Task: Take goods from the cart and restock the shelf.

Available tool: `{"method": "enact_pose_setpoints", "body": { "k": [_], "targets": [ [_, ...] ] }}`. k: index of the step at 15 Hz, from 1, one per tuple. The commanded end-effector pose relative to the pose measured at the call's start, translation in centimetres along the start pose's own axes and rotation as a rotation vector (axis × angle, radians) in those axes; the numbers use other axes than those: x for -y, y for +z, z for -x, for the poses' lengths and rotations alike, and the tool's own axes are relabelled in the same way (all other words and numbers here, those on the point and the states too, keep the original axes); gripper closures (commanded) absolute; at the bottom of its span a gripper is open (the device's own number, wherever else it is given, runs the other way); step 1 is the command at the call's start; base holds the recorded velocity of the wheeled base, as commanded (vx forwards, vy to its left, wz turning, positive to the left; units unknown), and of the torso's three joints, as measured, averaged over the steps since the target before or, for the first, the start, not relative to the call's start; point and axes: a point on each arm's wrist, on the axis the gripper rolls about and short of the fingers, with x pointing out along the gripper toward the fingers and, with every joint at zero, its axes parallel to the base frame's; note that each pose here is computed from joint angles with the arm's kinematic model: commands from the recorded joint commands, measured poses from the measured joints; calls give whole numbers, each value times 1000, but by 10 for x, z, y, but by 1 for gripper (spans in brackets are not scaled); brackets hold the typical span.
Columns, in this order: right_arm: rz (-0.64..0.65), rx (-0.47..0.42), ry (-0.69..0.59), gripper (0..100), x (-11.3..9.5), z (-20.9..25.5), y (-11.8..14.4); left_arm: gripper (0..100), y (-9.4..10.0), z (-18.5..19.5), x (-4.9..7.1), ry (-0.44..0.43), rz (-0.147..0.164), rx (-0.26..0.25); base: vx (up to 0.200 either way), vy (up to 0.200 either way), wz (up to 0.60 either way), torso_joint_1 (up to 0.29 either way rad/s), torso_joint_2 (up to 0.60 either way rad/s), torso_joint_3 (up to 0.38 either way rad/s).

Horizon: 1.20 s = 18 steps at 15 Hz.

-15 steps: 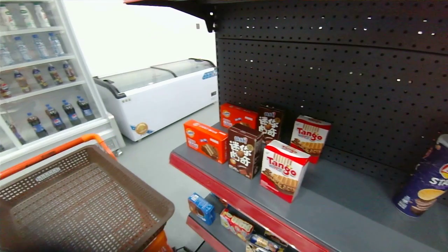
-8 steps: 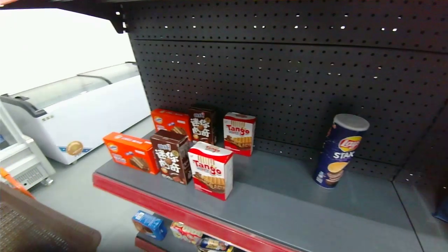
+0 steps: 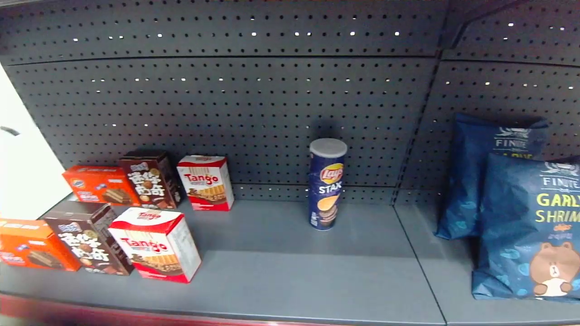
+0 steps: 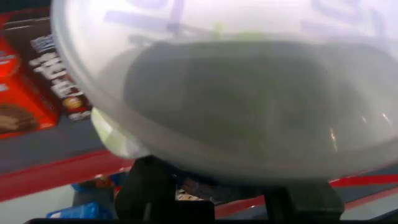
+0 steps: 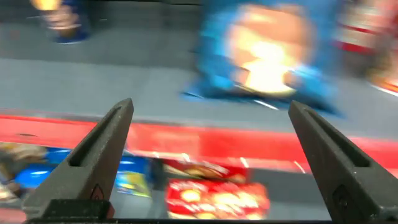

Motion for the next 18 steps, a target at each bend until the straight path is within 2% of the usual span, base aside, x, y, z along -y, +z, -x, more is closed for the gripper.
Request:
{"method": "enact_pose_setpoints", "body": {
  "k": [1,7,9,10,11,12,13,15,17,18],
  "targets": [
    [0,0,0,0,0,0,0,100,0,0,0,0,1,-3,0,0,0,0,0,0],
    [0,1,0,0,0,0,0,100,1,1,0,3,0,7,0,0,0,0,0,0],
    [-15,-71,18,0,1,-5,2,100,1,2,0,10,-1,17,0,0,0,0,0,0],
    [-63,-101,-9,0,1,-8,2,100,1,3,1,15,0,25,0,0,0,0,0,0],
    [-23,-63,11,0,0,-5,4,100,2,4,1,18,12,27,0,0,0,0,0,0],
    [6,31,71,0,0,0,34,100,4,4,0,29,18,35,0,0,0,0,0,0],
    [-17,25,108,0,-1,-6,79,100,6,5,0,32,22,42,0,0,0,0,0,0],
    [8,-31,220,0,-1,-2,78,100,5,5,0,30,24,39,0,0,0,0,0,0],
    [56,-97,313,0,0,4,90,100,12,7,1,37,18,64,0,0,0,0,0,0],
    [53,-110,458,0,0,4,94,100,15,7,0,48,21,62,0,0,0,0,0,0]
  ]
}}
